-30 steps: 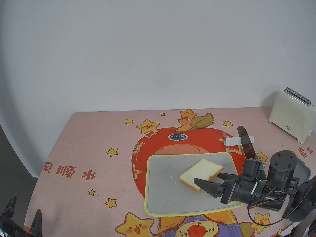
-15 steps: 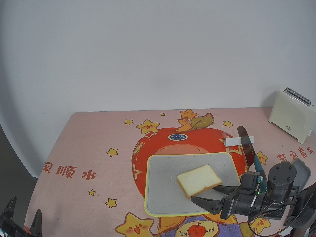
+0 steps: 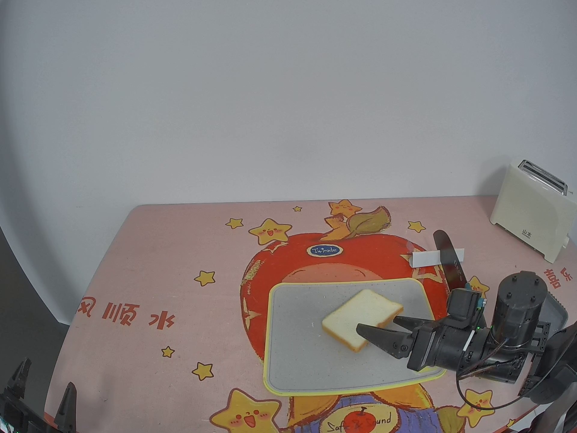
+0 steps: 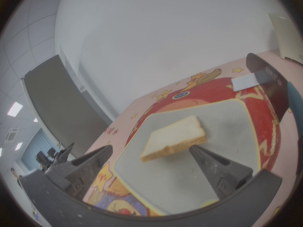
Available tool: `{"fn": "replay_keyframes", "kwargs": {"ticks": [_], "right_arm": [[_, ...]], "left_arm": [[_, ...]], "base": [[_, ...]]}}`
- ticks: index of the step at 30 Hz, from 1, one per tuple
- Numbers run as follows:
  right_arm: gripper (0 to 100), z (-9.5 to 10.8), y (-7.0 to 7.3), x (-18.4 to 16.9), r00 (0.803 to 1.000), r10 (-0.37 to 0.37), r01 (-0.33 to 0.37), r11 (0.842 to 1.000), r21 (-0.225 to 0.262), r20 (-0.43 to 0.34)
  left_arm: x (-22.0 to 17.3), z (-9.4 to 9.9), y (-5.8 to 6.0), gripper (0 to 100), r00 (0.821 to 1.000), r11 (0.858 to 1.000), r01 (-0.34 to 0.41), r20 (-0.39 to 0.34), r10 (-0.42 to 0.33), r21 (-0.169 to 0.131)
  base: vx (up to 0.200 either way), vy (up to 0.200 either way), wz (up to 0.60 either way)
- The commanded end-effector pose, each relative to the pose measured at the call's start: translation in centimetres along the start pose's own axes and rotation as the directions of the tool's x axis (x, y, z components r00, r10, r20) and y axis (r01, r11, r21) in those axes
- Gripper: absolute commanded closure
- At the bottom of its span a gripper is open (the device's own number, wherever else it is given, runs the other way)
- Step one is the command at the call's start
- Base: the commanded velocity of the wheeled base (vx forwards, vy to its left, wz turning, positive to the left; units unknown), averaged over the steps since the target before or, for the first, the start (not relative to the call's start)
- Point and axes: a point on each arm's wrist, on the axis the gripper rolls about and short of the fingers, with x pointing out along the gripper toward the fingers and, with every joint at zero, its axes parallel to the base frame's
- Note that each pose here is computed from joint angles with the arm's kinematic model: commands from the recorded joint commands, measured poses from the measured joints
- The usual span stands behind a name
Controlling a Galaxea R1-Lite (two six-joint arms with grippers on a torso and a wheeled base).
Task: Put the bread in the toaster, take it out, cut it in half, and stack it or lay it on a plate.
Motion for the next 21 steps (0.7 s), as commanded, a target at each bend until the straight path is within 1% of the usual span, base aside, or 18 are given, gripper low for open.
{"fn": "replay_keyframes", "kwargs": {"ticks": [1,2,5,6,8,9,10,12,15,18,21], "right_arm": [[0,-1.2,0.4,-0.6,0.998,0.022,-0.022,1.000,-0.013,-0.052],[0,-1.7,0.3,-0.7,0.997,0.017,-0.018,1.000,-0.018,-0.073],[0,-2.1,0.4,-1.0,0.995,0.028,-0.031,0.999,-0.025,-0.092],[0,-2.8,1.2,-1.8,0.989,0.081,-0.086,0.996,-0.037,-0.121],[0,-2.8,1.8,-2.5,0.983,0.132,-0.138,0.990,-0.037,-0.131],[0,-2.7,1.9,-2.5,0.982,0.137,-0.143,0.989,-0.033,-0.127],[0,-2.7,1.9,-2.5,0.982,0.137,-0.143,0.989,-0.033,-0.127],[0,-2.0,1.3,-2.1,0.990,0.106,-0.108,0.994,-0.020,-0.094],[0,-1.3,0.8,-1.9,0.995,0.080,-0.081,0.997,-0.016,-0.064],[0,-1.0,0.3,-1.9,0.997,0.055,-0.056,0.998,-0.028,-0.049],[0,-1.0,-0.3,-1.7,0.998,0.026,-0.028,0.998,-0.056,-0.049]], "left_arm": [[0.0,-0.5,0.0,0,1.000,1.000,-0.002,-0.005,0.002,0.000],[0.0,-0.5,0.0,0,1.000,1.000,0.000,-0.005,0.000,0.000],[0.0,-0.5,0.0,0,1.000,1.000,-0.002,-0.005,0.002,0.000],[0.0,-0.5,0.0,0,1.000,1.000,0.000,-0.005,0.000,0.000],[0.0,-0.5,0.0,0,1.000,1.000,0.000,-0.005,0.000,0.000],[0.0,-0.5,0.0,0,1.000,1.000,0.000,-0.005,0.000,0.000],[0.0,-0.5,0.0,0,1.000,1.000,0.000,-0.005,0.000,0.000],[0.0,-0.5,0.0,0,1.000,1.000,0.000,-0.005,0.000,0.000],[0.0,-0.5,0.0,0,1.000,1.000,0.000,-0.005,0.000,0.000],[0.0,-0.5,0.0,0,1.000,1.000,-0.002,-0.005,0.002,0.000],[0.0,-0.5,0.0,0,1.000,1.000,0.000,-0.005,0.000,0.000]], "base": [[0.000,0.000,0.00],[0.000,0.000,0.00],[0.000,0.000,0.00],[0.000,0.000,0.00],[0.000,0.000,0.00],[0.000,0.000,0.00],[0.000,0.000,0.00],[0.000,0.000,0.00],[0.000,0.000,0.00],[0.000,0.000,0.00],[0.000,0.000,0.00]]}}
